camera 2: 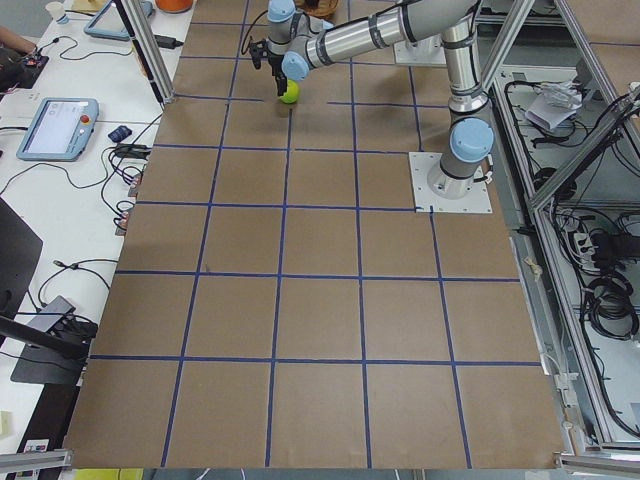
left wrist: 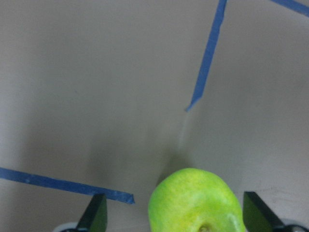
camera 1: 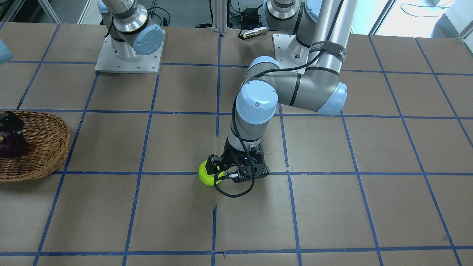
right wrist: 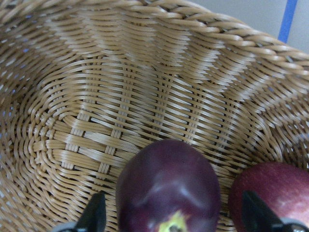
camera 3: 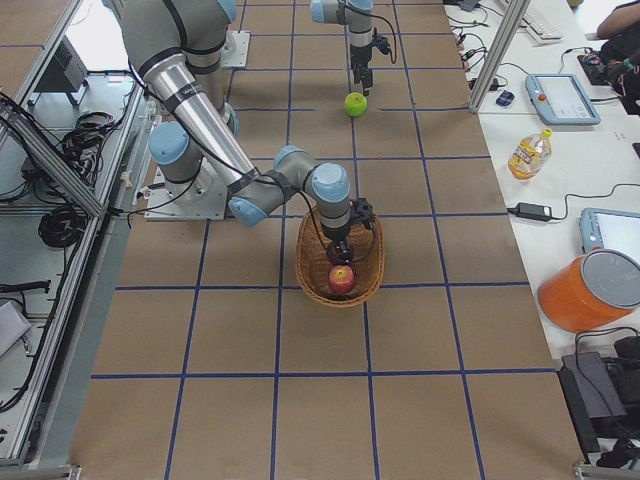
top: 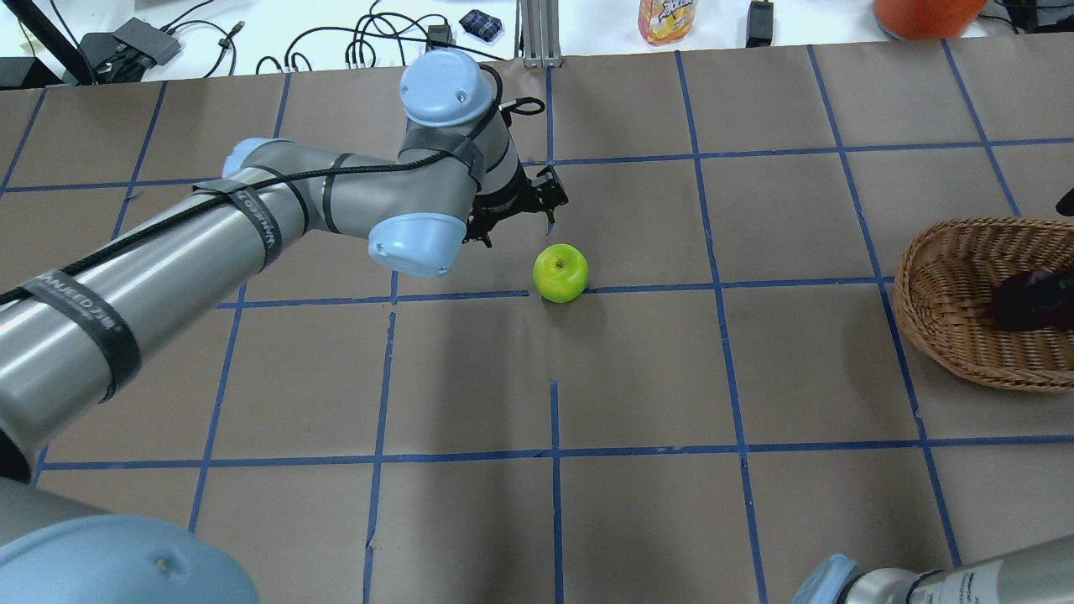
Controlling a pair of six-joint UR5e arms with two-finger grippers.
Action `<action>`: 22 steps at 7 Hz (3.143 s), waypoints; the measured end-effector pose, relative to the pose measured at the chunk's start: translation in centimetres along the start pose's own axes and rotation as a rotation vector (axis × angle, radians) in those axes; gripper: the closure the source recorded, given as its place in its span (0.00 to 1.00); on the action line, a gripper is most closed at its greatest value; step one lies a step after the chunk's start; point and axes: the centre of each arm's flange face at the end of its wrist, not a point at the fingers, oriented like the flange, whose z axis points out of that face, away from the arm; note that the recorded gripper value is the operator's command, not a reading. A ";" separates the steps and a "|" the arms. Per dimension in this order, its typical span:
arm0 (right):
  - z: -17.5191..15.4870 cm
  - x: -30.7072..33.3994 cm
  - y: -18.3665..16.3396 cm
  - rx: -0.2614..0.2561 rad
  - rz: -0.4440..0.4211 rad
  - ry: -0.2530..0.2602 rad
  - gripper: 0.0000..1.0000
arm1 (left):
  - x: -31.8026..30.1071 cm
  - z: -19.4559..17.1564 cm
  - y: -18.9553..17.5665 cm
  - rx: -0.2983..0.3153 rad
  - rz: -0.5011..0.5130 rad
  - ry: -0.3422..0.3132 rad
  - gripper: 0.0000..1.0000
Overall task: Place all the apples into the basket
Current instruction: 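Release the green apple and withdraw the left gripper while the right returns toward it, then lower the right gripper onto the green apple and grasp it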
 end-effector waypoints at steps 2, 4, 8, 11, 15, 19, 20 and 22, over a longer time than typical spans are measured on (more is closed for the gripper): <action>-1.9 -2.4 -1.6 0.027 0.031 -0.027 0.00 | -6.9 -8.2 -2.9 -0.051 0.043 -0.042 0.00; -3.8 -9.7 -6.2 0.023 0.084 -0.072 0.00 | -12.3 -17.5 -1.4 -0.057 0.097 -0.081 0.00; -6.1 -33.3 -16.5 0.003 0.313 -0.133 0.00 | -15.9 -24.0 3.3 -0.039 0.107 -0.135 0.00; -5.1 -48.6 -24.0 -0.011 0.450 -0.166 0.00 | -16.4 -25.1 3.2 -0.014 0.102 -0.132 0.00; 0.4 -55.3 -27.5 -0.074 0.423 -0.124 0.01 | -16.4 -25.5 3.1 -0.009 0.102 -0.129 0.00; 4.1 -57.0 -26.9 -0.111 0.380 -0.068 0.11 | -16.4 -25.5 3.1 -0.011 0.102 -0.138 0.00; 4.5 -57.0 -26.6 -0.116 0.377 -0.059 0.42 | -16.5 -25.8 2.8 -0.009 0.108 -0.146 0.00; 4.0 -56.6 -26.7 -0.109 0.374 -0.058 0.55 | -16.5 -26.1 2.4 -0.031 0.150 -0.158 0.00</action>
